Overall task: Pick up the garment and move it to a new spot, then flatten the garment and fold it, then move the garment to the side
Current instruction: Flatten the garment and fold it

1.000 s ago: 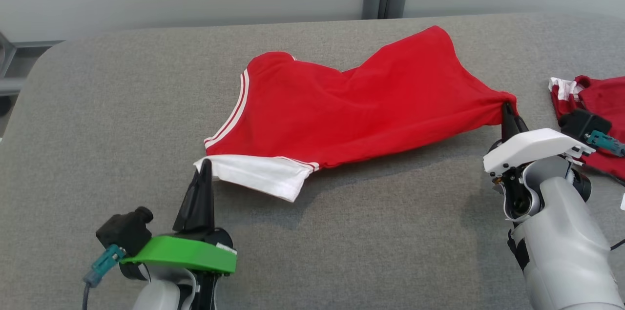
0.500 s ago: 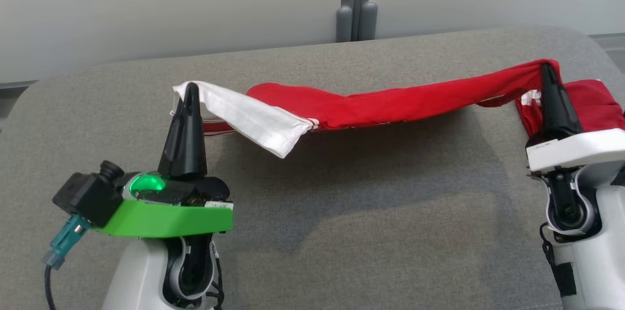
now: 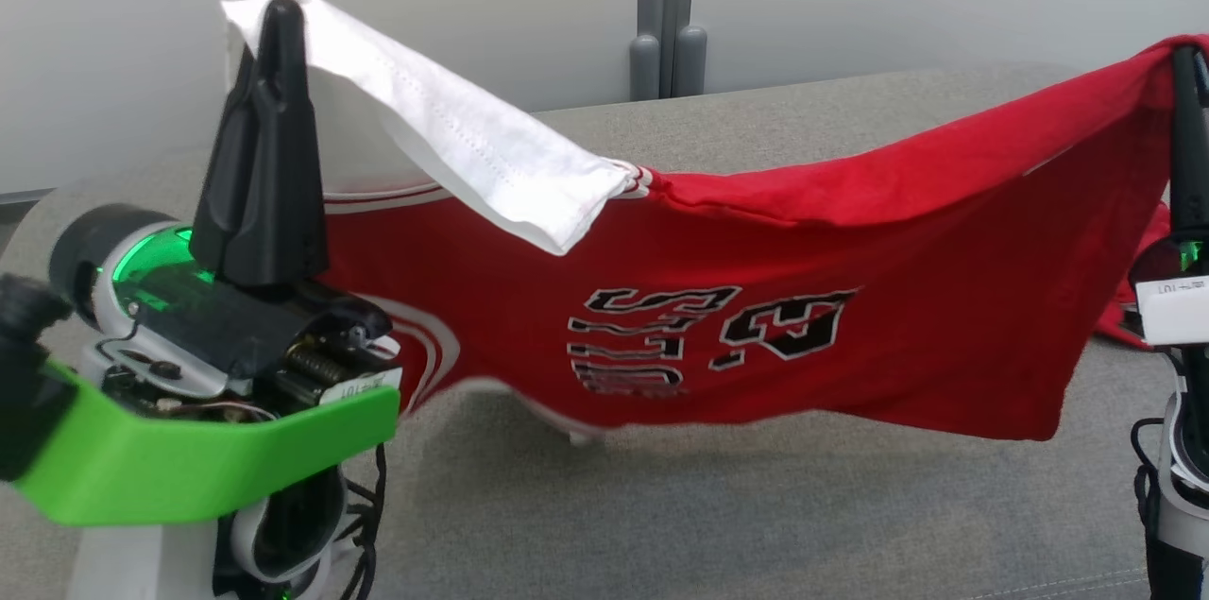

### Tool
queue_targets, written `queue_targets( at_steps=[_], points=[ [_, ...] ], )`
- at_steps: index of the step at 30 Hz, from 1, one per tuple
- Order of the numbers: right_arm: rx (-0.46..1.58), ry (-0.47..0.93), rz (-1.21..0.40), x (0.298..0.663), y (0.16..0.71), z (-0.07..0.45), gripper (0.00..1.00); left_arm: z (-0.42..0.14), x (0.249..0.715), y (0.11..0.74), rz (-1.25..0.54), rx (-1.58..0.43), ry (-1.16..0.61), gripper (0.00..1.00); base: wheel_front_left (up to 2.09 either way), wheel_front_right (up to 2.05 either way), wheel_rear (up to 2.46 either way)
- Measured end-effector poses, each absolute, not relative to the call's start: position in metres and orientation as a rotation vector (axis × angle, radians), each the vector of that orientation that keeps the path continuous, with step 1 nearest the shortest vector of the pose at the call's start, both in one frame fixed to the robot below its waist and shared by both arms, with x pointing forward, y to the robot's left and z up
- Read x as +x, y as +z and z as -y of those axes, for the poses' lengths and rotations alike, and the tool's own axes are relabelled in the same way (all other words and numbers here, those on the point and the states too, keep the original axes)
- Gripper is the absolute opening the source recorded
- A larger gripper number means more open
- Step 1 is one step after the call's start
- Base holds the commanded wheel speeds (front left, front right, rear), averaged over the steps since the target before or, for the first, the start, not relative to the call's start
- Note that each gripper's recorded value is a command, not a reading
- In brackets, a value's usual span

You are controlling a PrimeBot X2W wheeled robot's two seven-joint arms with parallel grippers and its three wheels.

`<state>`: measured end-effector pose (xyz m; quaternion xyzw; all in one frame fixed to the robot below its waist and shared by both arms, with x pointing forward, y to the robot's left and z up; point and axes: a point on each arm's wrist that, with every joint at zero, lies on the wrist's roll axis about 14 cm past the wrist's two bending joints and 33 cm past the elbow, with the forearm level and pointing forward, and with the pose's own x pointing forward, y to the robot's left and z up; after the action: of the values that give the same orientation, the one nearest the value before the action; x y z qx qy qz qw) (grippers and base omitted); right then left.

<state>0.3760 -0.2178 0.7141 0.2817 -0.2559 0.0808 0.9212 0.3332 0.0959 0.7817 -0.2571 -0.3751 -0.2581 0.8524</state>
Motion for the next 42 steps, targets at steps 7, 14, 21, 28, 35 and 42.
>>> queue_targets(
  at_steps=[7,14,21,28,35,42],
  points=[
    [0.553,0.207,0.555,0.364,0.734,0.213,0.0,-0.094,0.314,0.816,0.882,-0.461,-0.597,0.0,0.0,0.0,0.0],
    [0.564,0.233,0.465,0.397,0.715,0.201,0.0,-0.096,0.361,0.809,0.808,-0.43,-0.578,0.0,0.0,0.0,0.0],
    [0.555,0.304,0.424,0.465,0.723,0.173,0.0,-0.107,0.435,0.808,0.764,-0.375,-0.516,0.0,0.0,0.0,0.0],
    [0.476,0.242,0.472,0.569,0.754,0.165,0.0,-0.116,0.533,0.82,0.741,-0.219,-0.423,0.0,0.0,0.0,0.0],
    [0.468,0.2,0.522,0.634,0.758,0.153,0.0,-0.136,0.595,0.837,0.81,-0.104,-0.282,0.0,0.0,0.0,0.0],
    [0.481,0.205,0.389,0.677,0.688,0.129,0.0,-0.145,0.637,0.8,0.76,-0.056,-0.239,0.0,0.0,0.0,0.0]
  ],
)
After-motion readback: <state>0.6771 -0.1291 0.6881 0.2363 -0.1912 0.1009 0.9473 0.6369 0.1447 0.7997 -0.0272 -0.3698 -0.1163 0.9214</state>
